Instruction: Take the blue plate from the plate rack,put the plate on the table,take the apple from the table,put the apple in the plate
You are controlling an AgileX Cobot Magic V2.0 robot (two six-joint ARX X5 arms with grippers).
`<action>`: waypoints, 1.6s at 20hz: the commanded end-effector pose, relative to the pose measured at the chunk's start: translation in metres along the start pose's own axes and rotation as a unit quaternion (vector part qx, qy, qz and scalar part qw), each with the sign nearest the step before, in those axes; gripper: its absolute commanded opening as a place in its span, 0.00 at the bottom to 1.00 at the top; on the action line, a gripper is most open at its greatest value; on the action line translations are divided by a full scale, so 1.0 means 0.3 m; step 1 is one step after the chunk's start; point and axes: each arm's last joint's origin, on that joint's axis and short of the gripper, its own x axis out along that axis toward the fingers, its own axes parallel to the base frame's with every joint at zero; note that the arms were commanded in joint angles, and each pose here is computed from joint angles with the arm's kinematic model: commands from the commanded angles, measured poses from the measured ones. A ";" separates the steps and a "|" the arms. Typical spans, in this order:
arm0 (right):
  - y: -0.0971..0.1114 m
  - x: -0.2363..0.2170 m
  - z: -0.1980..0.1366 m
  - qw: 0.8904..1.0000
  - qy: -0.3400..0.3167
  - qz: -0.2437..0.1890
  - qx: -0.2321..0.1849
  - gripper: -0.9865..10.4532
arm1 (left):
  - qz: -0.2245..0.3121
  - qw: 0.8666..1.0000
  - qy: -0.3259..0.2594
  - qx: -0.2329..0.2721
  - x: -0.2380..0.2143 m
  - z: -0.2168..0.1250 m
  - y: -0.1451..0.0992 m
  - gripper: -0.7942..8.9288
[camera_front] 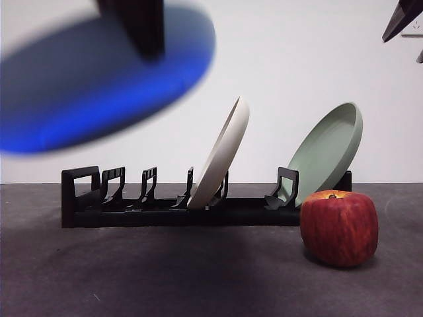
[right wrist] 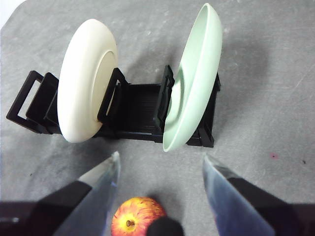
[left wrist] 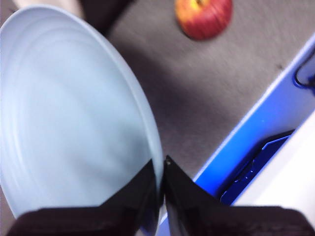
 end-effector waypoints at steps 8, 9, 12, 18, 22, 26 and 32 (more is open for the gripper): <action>0.000 -0.001 -0.010 1.000 0.018 -0.002 0.013 0.33 | -0.020 0.989 0.070 0.132 0.361 -0.007 -0.067 0.07; 0.000 -0.001 -0.013 1.000 0.022 -0.002 0.014 0.33 | -0.019 0.987 0.078 0.139 0.390 -0.007 -0.064 0.07; 0.001 -0.001 -0.021 0.999 0.034 0.000 0.019 0.33 | -0.024 0.985 0.108 0.133 0.457 -0.014 -0.044 0.08; 0.032 0.006 -0.036 0.997 0.059 0.057 0.001 0.34 | -0.024 0.991 0.118 0.060 0.450 0.002 0.010 0.56; 0.073 0.020 -0.043 0.994 0.070 0.074 -0.026 0.46 | -0.031 0.998 0.052 0.015 0.344 0.086 0.053 0.57; 0.126 0.069 -0.059 0.992 0.096 0.044 -0.064 0.56 | -0.039 0.997 -0.065 -0.032 0.129 0.197 0.157 0.57; 0.216 0.235 -0.115 0.976 0.172 -0.002 -0.130 0.56 | -0.011 0.970 -0.219 -0.105 -0.244 0.257 0.419 0.57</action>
